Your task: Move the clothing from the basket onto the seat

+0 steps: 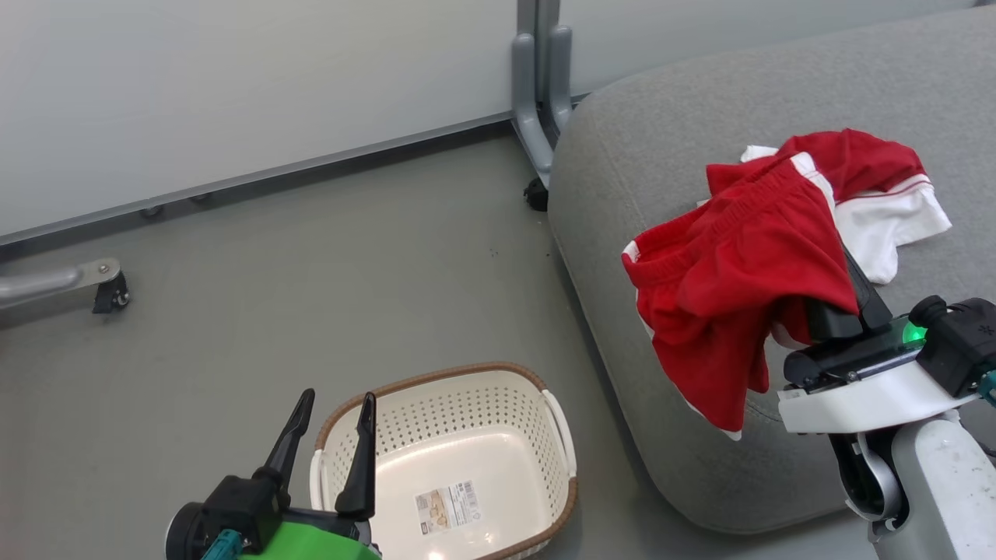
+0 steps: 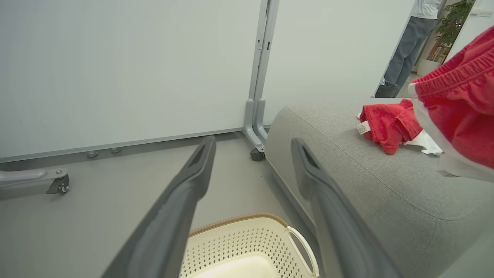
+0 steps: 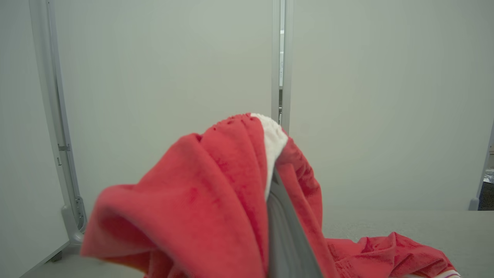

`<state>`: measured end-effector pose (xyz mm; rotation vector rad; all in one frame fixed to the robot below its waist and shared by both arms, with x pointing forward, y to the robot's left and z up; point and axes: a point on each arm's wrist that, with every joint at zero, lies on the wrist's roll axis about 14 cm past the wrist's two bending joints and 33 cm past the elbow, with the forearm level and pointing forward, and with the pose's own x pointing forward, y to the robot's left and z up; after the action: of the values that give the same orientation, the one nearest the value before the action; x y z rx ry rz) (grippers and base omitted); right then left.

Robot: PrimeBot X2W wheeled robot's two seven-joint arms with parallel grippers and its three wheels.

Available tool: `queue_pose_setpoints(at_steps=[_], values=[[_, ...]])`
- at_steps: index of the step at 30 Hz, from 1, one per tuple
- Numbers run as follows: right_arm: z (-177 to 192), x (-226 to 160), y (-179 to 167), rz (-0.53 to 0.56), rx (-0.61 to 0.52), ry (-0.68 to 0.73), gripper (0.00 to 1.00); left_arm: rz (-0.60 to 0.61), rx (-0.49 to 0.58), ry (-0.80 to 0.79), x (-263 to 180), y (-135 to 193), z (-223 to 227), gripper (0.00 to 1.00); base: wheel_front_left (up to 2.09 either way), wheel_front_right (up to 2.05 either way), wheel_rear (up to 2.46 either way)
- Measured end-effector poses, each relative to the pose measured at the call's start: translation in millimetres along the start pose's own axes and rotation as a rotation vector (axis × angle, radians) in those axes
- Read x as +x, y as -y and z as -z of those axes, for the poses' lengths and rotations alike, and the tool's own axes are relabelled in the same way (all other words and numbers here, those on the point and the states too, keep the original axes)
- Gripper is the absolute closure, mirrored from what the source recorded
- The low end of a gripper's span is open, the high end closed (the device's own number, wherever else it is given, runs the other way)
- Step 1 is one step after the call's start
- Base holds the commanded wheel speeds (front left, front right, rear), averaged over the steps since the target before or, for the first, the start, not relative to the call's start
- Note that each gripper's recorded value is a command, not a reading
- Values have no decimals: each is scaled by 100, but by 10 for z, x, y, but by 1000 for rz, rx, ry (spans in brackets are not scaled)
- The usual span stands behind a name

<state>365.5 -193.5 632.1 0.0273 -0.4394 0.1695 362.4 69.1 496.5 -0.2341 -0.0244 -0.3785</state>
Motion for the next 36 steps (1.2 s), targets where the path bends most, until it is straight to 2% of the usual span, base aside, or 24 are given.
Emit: queue_pose_setpoints(at_steps=[12, 23, 29, 36], values=[[-154, -396, 589, 197, -95, -15, 100, 196, -25, -34, 403, 552, 150, 0, 0, 0, 0], [-301, -736, 897, 333, -155, -26, 100, 358, -44, -81, 589, 1052, 345, 0, 0, 0, 0], [-325, -847, 1002, 382, -174, -38, 100, 397, -58, -97, 639, 1173, 420, 0, 0, 0, 0], [-320, -829, 1038, 384, -193, -46, 100, 409, -59, -96, 677, 1193, 436, 0, 0, 0, 0]])
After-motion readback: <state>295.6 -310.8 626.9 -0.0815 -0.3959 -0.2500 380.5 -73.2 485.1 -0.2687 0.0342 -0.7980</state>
